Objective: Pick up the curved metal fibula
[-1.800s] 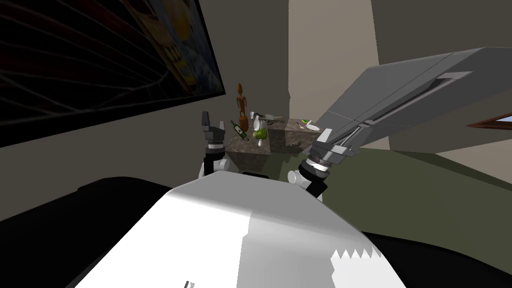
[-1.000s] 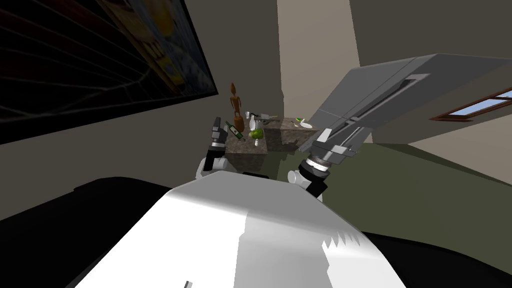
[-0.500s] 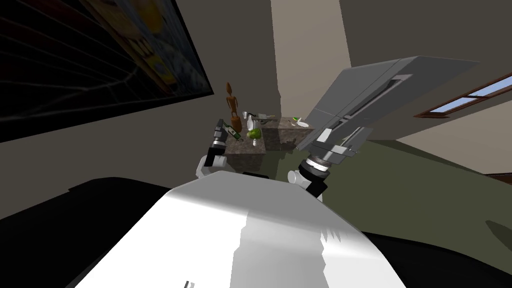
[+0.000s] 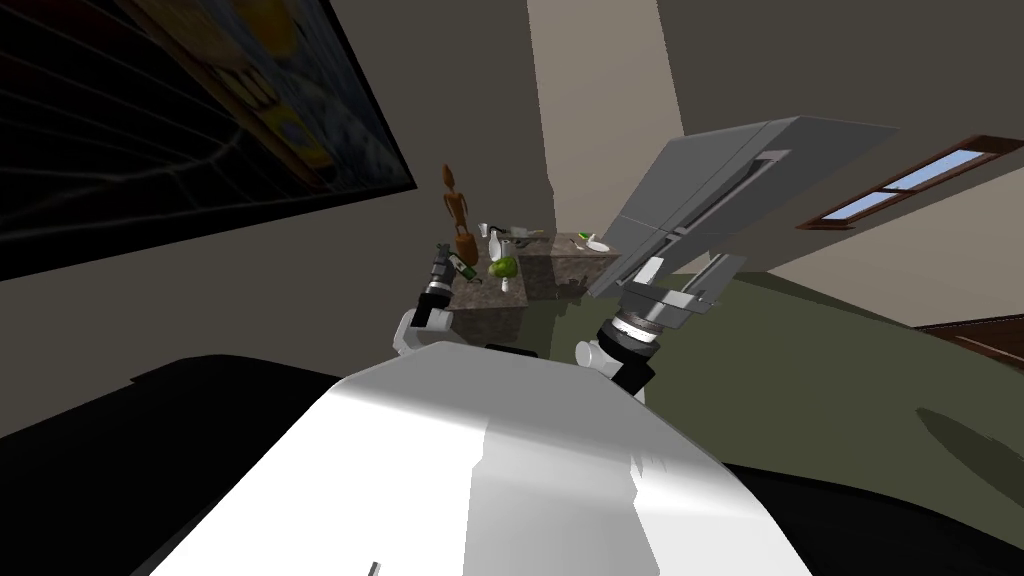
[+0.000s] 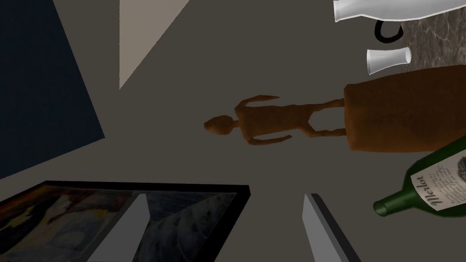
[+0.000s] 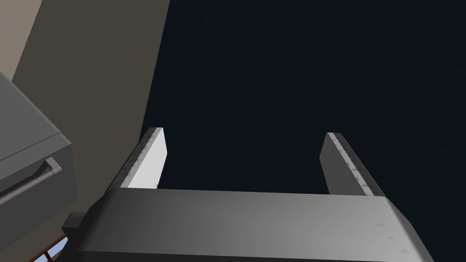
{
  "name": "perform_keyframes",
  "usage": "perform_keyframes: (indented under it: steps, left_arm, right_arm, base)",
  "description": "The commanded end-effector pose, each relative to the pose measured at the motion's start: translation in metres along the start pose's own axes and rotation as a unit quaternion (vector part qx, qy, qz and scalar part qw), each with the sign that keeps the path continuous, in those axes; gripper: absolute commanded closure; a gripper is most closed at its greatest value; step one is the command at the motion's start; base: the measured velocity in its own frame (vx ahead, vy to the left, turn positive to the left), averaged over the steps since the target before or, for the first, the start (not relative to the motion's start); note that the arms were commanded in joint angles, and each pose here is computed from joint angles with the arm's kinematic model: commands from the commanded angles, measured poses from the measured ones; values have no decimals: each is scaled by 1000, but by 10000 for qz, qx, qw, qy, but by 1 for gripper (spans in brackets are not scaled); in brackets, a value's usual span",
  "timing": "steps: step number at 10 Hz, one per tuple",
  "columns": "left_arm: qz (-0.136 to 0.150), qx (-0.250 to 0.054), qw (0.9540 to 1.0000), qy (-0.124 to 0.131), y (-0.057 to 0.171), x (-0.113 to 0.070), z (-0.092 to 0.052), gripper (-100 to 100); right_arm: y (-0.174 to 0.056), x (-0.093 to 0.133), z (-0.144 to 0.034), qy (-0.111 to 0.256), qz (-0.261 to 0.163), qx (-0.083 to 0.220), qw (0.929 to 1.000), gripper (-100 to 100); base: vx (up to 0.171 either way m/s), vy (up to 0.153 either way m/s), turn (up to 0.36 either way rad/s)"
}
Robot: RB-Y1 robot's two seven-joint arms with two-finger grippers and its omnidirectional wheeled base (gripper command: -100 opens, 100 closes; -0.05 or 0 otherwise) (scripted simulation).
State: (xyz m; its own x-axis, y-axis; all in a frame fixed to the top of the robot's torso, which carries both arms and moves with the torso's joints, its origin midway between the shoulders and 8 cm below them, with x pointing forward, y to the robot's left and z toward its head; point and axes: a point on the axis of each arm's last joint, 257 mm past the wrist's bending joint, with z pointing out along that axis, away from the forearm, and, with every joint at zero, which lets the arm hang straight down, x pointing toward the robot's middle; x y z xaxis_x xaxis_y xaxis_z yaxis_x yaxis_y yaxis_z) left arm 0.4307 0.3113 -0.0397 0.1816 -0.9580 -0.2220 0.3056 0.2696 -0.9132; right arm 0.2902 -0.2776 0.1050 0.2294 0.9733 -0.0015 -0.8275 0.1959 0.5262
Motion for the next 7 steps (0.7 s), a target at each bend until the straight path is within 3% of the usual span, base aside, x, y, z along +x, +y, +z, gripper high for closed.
perform_keyframes:
  steps: [1,7]
  left_arm:
    - [30,-171,9998,-22,10,-4,3,-100]
    - [178,-945,9952,-167,59,-21,8,-100]
  right_arm:
    - [0,0,0,0,0,0,10000,0]
    - [0,0,0,0,0,0,10000,0]
  base:
    - [2,-8,-62]
    - [2,-10,-84]
